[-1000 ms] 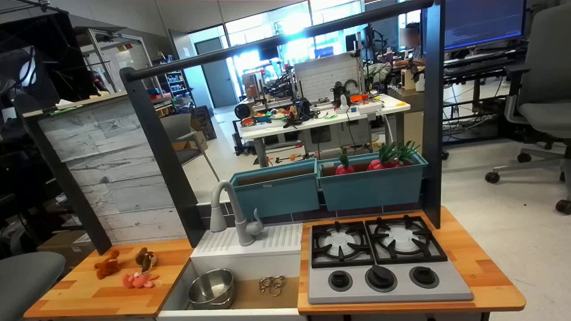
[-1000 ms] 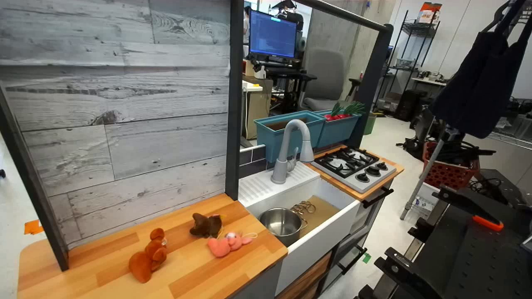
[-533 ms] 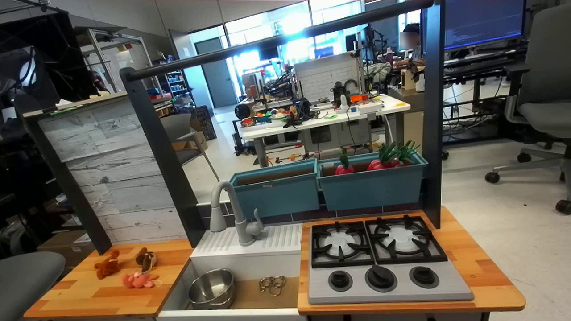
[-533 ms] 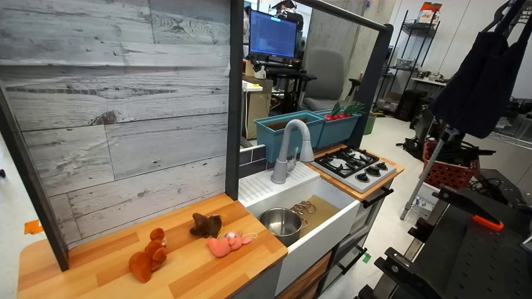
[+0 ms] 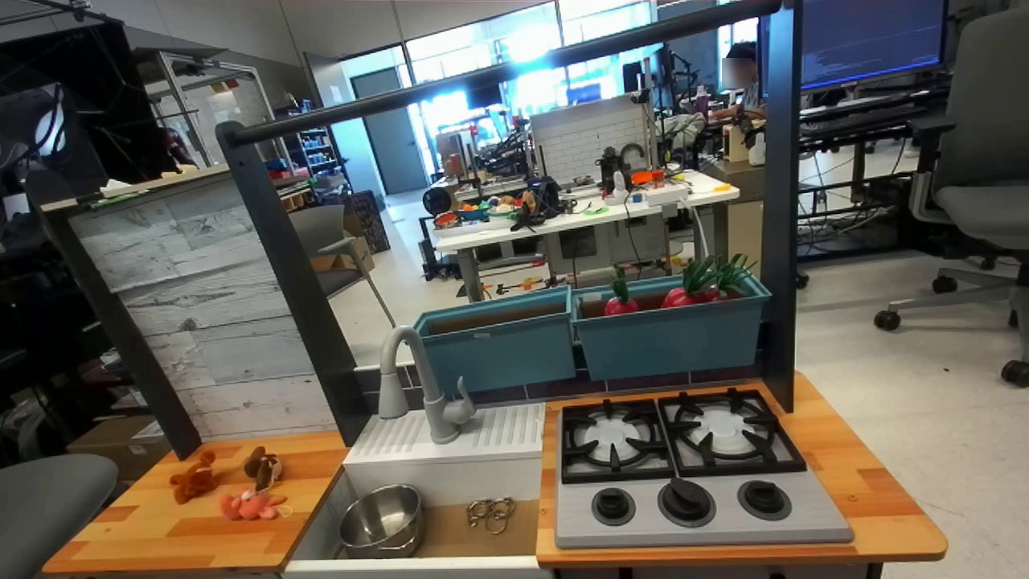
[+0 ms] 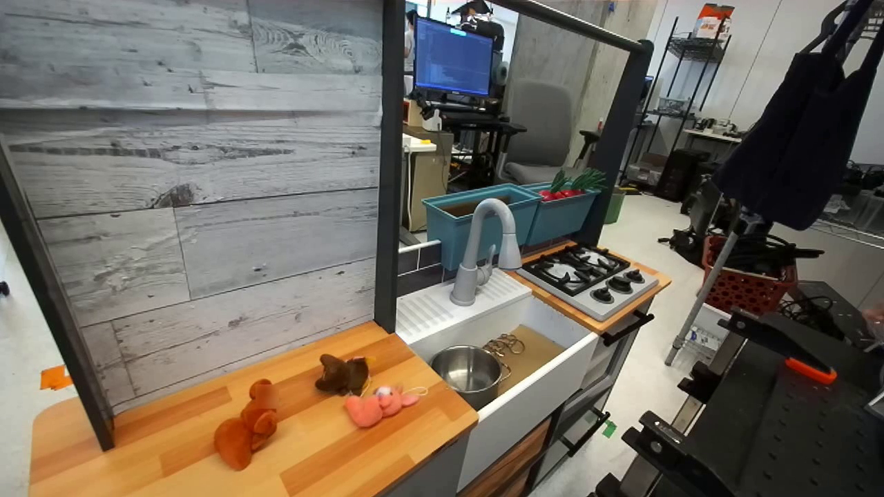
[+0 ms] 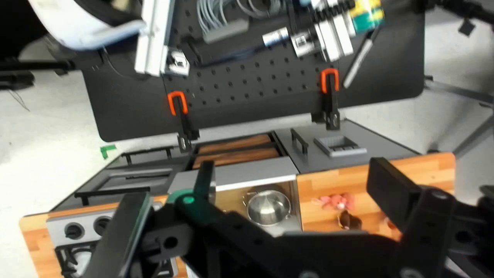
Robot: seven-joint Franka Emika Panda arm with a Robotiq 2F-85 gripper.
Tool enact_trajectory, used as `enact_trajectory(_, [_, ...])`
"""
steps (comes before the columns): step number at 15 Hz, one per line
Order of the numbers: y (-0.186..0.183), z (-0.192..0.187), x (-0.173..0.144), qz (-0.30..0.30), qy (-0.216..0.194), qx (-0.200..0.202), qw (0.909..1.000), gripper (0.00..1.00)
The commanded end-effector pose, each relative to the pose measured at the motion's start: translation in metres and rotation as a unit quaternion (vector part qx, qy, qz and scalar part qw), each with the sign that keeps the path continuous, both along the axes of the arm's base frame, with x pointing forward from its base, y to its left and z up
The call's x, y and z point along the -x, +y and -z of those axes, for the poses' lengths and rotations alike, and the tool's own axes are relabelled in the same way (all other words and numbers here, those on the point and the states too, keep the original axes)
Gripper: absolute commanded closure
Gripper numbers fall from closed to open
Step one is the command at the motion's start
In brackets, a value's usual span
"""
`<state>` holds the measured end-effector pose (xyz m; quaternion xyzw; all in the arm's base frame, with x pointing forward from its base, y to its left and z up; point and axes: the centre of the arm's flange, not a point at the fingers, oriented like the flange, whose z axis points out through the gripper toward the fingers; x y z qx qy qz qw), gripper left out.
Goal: Pick up all the toys and put them in the pot, that is in the sink
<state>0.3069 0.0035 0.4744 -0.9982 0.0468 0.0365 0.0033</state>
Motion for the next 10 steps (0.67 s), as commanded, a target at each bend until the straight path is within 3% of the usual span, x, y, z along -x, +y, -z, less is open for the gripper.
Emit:
enact_trajectory(1, [0.009,0.025,-0.076,0.012,-0.099,-0.039,0.9942,0.00])
enact_trajectory(3, [0.009,0.046,-0.100,0.011,-0.135,-0.029,0.9903,0.00])
enact_trajectory(6, [0.015,0.085,-0.130,0.014,-0.147,-0.004,0.9891,0.00])
enact_trajectory(7, [0.006,0.049,-0.091,0.012,-0.144,-0.014,0.9894,0.00])
enact_trajectory(10, [0.007,0.068,-0.099,0.012,-0.130,-0.014,0.9913,0.00])
